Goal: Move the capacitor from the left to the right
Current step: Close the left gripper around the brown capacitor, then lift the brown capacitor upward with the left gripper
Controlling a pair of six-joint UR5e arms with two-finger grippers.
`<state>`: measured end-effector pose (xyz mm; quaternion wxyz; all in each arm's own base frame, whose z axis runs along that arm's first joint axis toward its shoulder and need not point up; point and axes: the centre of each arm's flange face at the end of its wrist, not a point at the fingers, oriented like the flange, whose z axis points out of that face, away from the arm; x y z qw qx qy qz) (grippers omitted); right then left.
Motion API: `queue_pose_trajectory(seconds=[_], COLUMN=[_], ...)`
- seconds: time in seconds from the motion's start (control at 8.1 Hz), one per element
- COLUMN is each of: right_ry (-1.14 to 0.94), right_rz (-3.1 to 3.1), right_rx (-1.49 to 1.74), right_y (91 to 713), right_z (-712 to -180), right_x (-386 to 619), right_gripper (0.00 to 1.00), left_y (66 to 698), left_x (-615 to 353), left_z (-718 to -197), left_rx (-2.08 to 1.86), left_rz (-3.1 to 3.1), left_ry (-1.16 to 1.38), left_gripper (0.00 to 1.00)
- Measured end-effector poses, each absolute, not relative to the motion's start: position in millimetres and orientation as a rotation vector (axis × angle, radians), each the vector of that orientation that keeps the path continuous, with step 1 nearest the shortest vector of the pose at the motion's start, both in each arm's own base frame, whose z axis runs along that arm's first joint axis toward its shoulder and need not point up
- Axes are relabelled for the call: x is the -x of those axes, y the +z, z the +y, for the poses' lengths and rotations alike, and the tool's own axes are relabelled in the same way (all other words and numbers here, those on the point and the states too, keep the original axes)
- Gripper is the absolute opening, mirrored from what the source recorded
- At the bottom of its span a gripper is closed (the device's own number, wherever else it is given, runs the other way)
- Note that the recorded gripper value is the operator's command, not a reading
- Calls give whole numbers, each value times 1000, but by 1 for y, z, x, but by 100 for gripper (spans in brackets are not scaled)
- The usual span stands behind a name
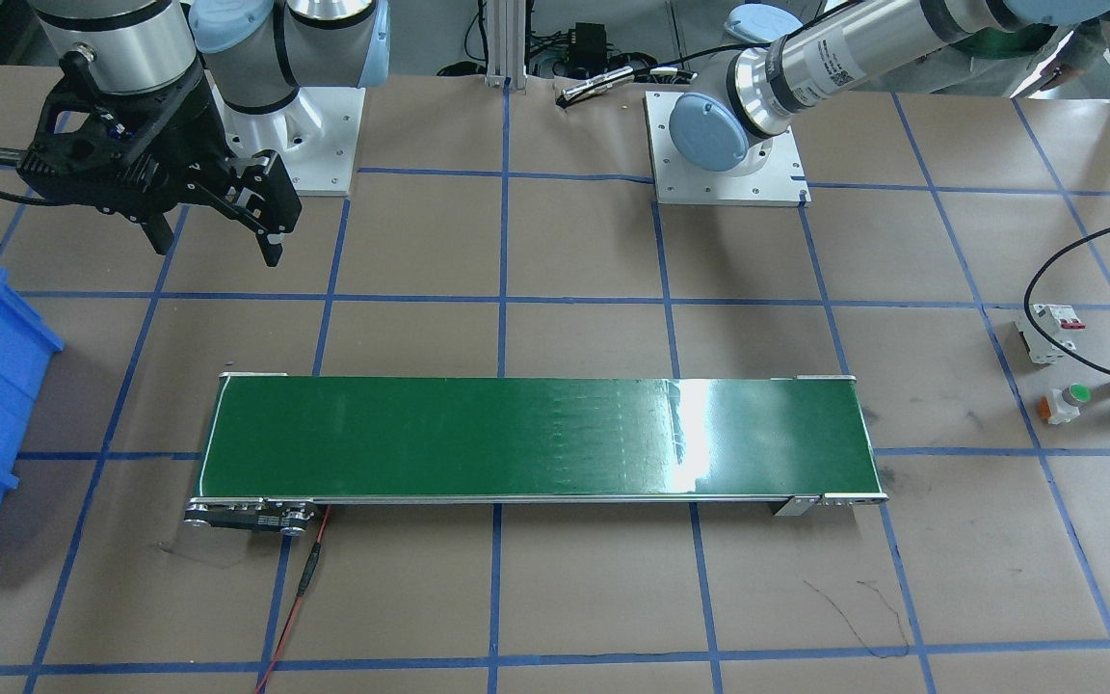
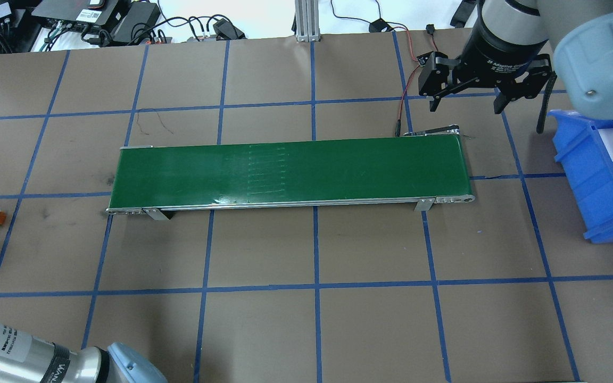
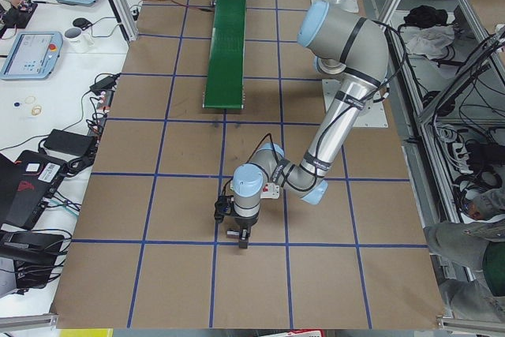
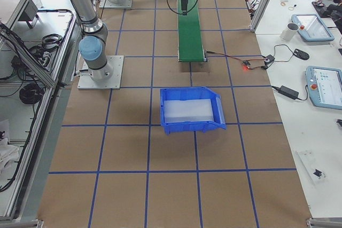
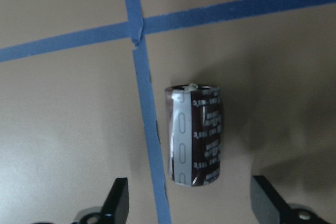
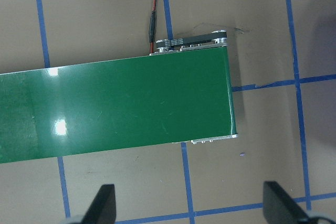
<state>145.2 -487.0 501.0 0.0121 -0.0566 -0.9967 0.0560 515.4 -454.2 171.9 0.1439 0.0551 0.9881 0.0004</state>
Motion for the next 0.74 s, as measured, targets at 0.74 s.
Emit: queue_pose_trajectory(seconds=[0.74], right_ry=[171], right_rz=[-3106], right_rx=[176], right_y=[500], right_z=[-487], right_x=[-145], right_gripper=[100], left_y=[184], left_x=[-519], left_z=[-467], left_rx=[-151], left_rz=[2832], left_ry=[-139], left_gripper=[66])
